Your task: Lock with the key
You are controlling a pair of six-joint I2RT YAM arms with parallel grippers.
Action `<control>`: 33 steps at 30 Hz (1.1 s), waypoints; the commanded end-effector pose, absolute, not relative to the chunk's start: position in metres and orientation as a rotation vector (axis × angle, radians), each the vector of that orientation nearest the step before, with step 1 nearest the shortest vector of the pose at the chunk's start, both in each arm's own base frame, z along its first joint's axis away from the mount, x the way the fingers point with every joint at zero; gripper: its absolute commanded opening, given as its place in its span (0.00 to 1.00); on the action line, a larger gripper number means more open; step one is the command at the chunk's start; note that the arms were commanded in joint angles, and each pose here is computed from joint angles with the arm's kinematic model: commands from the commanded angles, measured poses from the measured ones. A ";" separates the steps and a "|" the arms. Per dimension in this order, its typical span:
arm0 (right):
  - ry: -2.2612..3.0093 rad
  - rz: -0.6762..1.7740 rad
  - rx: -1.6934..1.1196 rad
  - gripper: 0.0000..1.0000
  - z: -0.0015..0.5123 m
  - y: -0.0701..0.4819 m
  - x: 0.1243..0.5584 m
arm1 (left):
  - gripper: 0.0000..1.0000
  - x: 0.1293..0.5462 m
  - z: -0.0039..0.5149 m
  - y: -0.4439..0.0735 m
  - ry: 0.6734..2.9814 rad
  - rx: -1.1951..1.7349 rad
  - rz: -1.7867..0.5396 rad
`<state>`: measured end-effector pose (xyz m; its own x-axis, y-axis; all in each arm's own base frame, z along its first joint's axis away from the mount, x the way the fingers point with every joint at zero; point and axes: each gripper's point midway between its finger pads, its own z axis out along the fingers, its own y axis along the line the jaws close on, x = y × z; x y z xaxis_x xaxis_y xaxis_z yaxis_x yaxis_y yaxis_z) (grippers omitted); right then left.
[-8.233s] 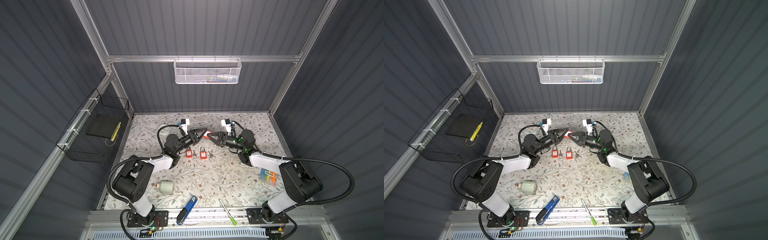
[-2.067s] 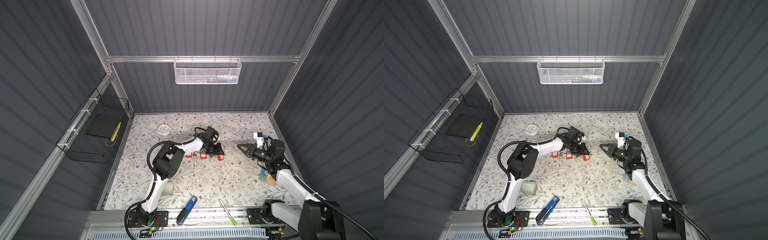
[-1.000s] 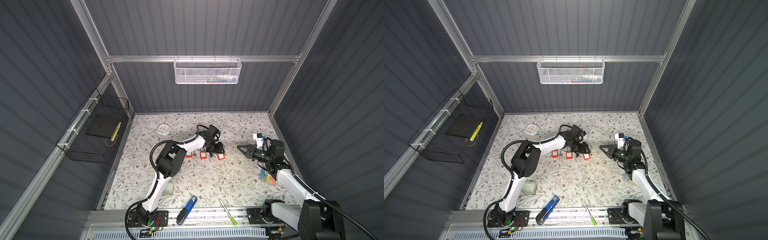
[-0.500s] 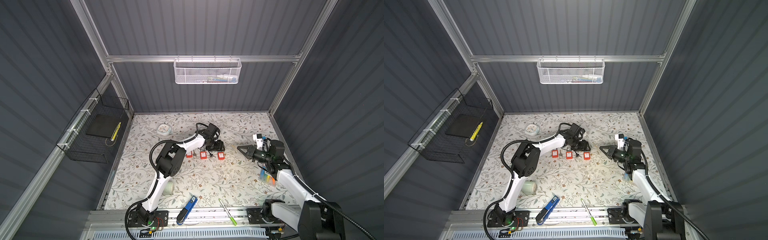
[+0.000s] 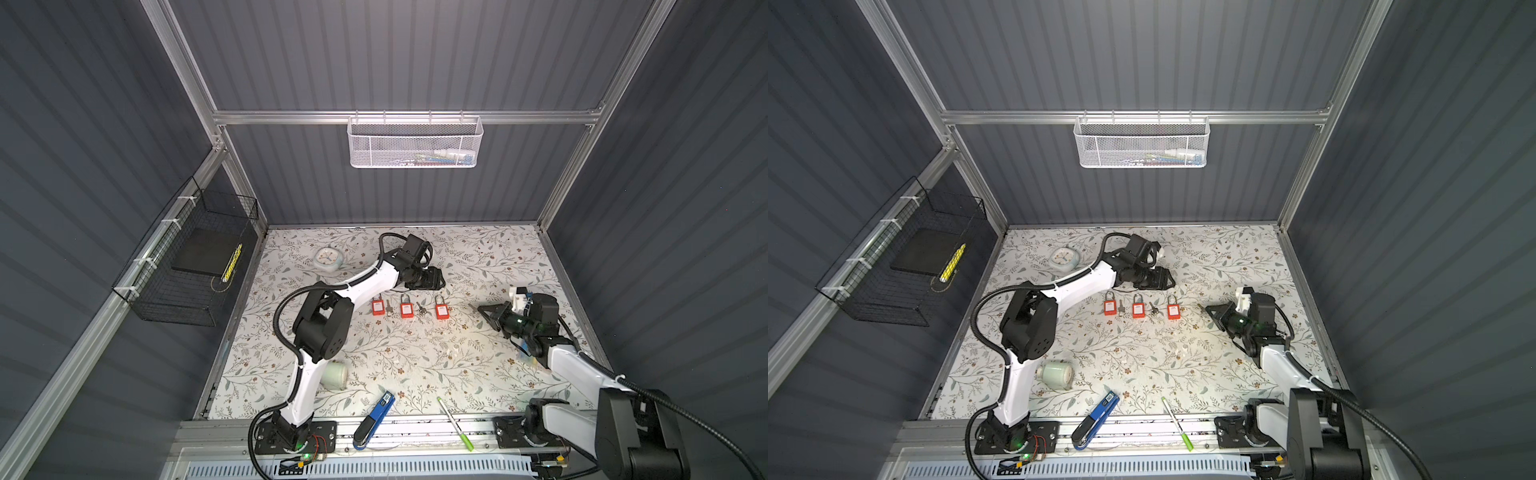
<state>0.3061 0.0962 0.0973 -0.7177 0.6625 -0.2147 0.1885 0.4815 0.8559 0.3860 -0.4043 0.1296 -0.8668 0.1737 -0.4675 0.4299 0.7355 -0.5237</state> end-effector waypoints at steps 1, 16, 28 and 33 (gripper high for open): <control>2.178 1.103 0.746 0.00 0.090 0.093 0.317 | 0.66 0.384 0.147 -0.390 2.505 0.451 -0.882; 2.182 1.075 0.765 0.00 0.066 0.128 0.347 | 0.67 0.375 0.155 -0.343 2.499 0.368 -0.845; 2.155 1.072 0.813 0.00 0.052 0.135 0.364 | 0.67 0.370 0.155 -0.335 2.507 0.373 -0.851; 2.189 1.095 0.853 0.00 0.035 0.140 0.361 | 0.67 0.371 0.158 -0.332 2.500 0.369 -0.853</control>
<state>0.3554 0.1357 0.0320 -0.6609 0.7258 -0.1910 0.3020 0.4902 0.8177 0.3719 -0.3372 0.1464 -0.8655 0.0957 -0.4917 0.3725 0.7791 -0.5041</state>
